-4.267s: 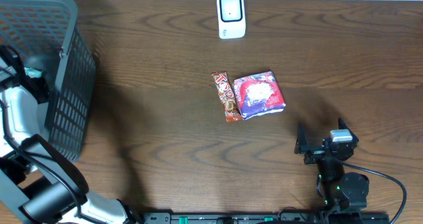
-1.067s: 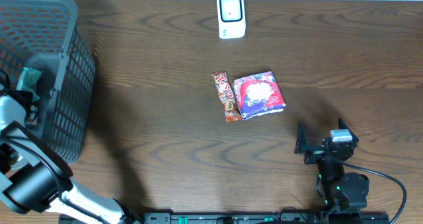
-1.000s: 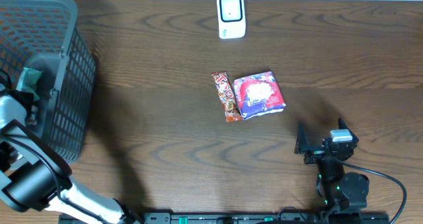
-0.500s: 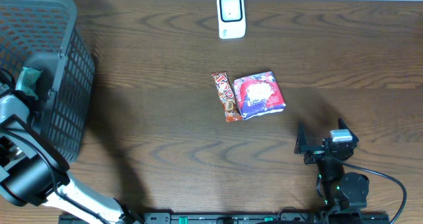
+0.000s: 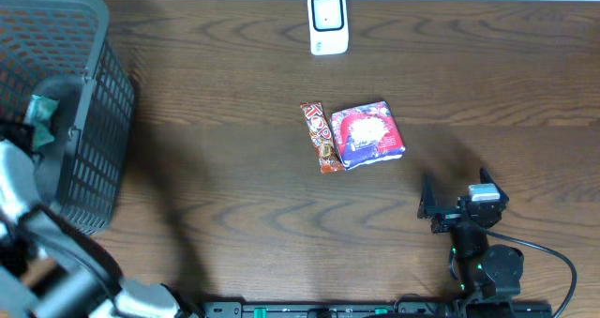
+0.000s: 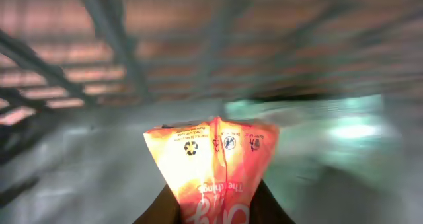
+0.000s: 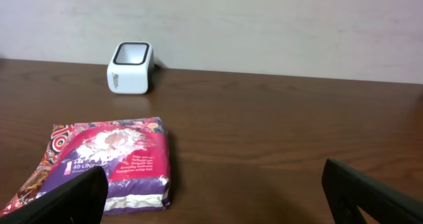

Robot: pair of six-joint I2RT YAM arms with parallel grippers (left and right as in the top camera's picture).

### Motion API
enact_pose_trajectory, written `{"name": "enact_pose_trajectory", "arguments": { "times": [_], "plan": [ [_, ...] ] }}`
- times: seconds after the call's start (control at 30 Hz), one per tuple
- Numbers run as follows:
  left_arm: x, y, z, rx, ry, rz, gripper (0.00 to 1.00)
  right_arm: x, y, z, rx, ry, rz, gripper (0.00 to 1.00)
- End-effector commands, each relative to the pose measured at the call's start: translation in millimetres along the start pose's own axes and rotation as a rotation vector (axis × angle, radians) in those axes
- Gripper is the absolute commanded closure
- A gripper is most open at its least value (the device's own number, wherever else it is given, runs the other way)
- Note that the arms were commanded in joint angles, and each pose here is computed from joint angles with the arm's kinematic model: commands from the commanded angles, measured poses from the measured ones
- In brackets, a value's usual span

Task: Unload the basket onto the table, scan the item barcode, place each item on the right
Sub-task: 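Return the left gripper to the basket and grasp the orange snack packet, then carry the orange packet to the scanner window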

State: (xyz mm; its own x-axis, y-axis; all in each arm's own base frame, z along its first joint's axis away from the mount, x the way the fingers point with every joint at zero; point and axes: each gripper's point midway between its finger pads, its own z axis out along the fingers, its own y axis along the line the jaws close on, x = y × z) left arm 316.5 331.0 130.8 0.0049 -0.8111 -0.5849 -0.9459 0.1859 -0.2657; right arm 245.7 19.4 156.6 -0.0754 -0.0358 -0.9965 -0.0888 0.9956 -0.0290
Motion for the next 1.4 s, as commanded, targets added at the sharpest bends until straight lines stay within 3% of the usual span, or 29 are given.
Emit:
{"name": "enact_pose_trajectory", "arguments": {
  "times": [0.0, 0.27, 0.5, 0.63, 0.97, 1.17, 1.37],
  "plan": [
    [-12, -50, -67, 0.274, -0.003, 0.005, 0.92, 1, 0, 0, 0.001, 0.002, -0.008, 0.01],
    [-2, -114, -190, 0.659, 0.04, -0.116, 0.93, 1, 0, 0, 0.001, 0.002, -0.008, 0.01],
    [43, -164, -292, 0.956, 0.07, 0.022, 0.92, 1, 0, 0, 0.001, 0.002, -0.008, 0.01],
    [88, -180, -329, 1.053, 0.133, 0.155, 0.92, 1, 0, 0, 0.001, 0.002, -0.008, 0.01],
    [233, -199, -364, 1.158, 0.32, 0.631, 0.92, 1, 0, 0, 0.001, 0.002, -0.008, 0.01],
    [305, -192, -353, 1.142, 0.392, 0.91, 0.93, 1, 0, 0, 0.001, 0.002, -0.008, 0.01],
    [350, -184, -316, 1.025, 0.498, 1.002, 0.92, 1, 0, 0, 0.001, 0.002, -0.008, 0.01]
  ]
}}
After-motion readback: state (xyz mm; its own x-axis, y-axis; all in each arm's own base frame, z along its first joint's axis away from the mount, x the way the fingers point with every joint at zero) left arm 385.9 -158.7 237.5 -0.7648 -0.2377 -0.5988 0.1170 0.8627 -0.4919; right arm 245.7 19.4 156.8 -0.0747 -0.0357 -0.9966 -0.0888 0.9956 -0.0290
